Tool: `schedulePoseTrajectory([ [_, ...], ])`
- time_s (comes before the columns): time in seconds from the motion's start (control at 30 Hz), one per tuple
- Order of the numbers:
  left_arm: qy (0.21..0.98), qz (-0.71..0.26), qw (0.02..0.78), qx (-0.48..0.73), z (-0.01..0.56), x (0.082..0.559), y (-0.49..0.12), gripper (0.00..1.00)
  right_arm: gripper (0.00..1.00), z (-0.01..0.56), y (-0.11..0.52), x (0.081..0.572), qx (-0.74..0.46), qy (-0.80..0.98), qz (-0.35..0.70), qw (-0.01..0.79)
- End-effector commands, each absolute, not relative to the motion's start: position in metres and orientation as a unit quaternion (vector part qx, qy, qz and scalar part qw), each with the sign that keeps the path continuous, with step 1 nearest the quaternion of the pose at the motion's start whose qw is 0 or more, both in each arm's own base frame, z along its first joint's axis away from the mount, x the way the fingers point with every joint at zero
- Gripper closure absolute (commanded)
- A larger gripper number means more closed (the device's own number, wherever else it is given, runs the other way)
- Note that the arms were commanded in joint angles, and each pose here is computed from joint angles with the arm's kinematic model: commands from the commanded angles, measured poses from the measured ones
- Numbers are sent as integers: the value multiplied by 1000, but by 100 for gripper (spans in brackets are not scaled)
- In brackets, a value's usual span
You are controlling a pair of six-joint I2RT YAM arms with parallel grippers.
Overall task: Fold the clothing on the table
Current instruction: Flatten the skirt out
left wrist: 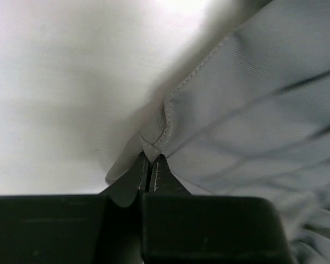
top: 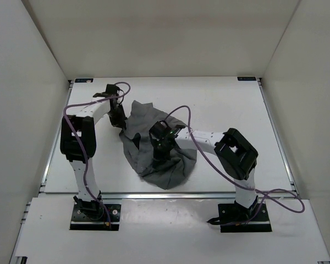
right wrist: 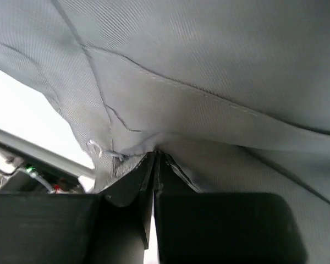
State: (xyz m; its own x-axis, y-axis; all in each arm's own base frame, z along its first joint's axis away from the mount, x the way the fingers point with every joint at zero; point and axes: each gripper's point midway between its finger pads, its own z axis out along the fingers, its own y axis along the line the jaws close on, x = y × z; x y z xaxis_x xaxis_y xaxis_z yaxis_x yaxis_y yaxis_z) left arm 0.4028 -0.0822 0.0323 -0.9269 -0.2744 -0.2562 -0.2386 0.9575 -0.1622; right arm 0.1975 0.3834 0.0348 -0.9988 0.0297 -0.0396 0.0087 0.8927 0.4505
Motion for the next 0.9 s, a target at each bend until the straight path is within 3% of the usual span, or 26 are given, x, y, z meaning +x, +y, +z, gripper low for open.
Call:
schedulePoseTrajectory([
  [0.0,949,-159,229,-145,105,449,-107,100,100,82,340,268,1,971,199,130],
  [0.13,880,-308,326,-154,221,499,-149,100,100,182,254,394,25,953,135,272],
  [0.2,830,-372,392,-135,301,513,-165,100,100,273,223,438,33,925,131,356],
  [0.3,776,-450,419,-142,359,496,-172,100,100,337,168,466,80,899,158,400],
  [0.4,767,-484,396,-147,354,470,-176,100,100,315,171,443,53,920,169,350],
  [0.47,776,-488,365,-161,319,456,-182,100,100,291,195,422,9,928,156,339],
  [0.6,789,-491,339,-147,298,435,-209,100,96,250,237,373,6,902,290,320],
  [0.77,799,-489,329,-123,300,423,-237,100,68,210,270,347,23,860,403,312],
  [0.87,796,-492,333,-120,313,421,-242,100,56,195,302,351,-3,864,398,310],
])
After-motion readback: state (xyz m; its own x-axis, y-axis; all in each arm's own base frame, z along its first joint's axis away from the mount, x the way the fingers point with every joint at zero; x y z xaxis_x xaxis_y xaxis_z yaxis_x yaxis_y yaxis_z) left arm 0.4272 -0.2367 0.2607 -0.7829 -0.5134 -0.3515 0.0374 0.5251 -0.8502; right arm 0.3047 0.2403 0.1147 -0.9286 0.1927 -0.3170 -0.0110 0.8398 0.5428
